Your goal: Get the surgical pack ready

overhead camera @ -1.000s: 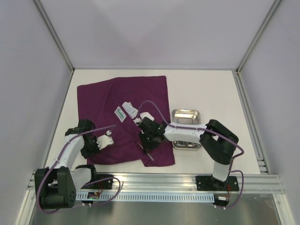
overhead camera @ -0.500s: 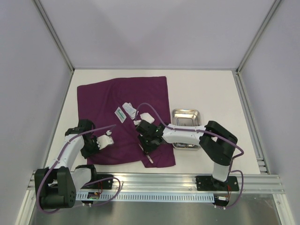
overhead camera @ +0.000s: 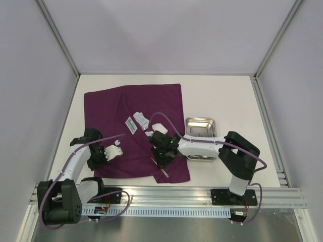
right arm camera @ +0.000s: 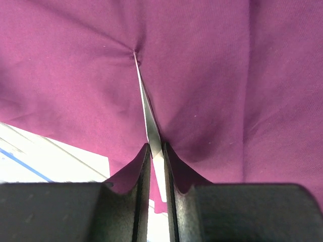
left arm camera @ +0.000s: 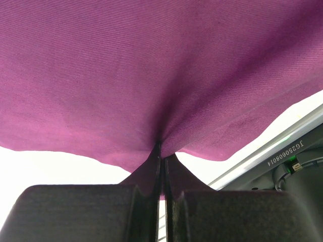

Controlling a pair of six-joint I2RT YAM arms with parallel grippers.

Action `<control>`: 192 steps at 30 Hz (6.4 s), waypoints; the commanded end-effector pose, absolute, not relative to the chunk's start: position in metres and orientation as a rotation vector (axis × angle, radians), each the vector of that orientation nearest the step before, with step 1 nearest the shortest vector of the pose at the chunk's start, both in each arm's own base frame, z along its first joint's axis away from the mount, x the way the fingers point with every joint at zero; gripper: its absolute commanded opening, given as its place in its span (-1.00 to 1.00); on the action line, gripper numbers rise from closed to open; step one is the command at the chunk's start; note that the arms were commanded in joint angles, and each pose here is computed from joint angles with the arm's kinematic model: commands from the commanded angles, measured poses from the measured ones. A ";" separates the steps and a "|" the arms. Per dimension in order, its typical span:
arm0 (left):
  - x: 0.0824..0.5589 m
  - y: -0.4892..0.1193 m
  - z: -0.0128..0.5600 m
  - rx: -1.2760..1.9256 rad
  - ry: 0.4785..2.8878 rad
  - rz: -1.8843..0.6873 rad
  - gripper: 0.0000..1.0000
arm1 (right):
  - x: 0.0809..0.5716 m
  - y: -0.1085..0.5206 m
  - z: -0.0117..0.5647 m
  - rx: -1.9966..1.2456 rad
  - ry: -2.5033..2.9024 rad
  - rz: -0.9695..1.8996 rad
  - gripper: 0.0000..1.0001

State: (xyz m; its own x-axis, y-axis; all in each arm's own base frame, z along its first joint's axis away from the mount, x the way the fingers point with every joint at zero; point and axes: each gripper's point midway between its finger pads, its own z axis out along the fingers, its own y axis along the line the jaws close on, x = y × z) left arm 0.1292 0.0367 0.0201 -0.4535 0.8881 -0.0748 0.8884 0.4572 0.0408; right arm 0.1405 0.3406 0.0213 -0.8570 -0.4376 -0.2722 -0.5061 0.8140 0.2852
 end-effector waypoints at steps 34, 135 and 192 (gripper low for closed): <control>0.224 -0.091 0.016 1.450 2.442 -0.134 -0.13 | 0.134 0.333 0.016 -0.691 2.828 0.464 -0.44; 0.207 0.017 0.064 1.129 2.614 0.023 -0.20 | 0.266 0.108 0.023 0.298 2.653 0.540 -0.80; 0.271 -0.162 0.030 1.127 2.640 -0.572 0.11 | 0.320 0.356 0.020 -0.452 2.725 1.075 -0.22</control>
State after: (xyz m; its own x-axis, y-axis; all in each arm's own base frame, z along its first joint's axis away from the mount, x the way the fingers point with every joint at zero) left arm 0.2573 -0.1526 0.0224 -0.7001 0.6511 -0.2931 0.7141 0.6400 -0.2838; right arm 0.3312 0.3487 0.0287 -0.9277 -0.2091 -0.3091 -0.3606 0.7156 0.5982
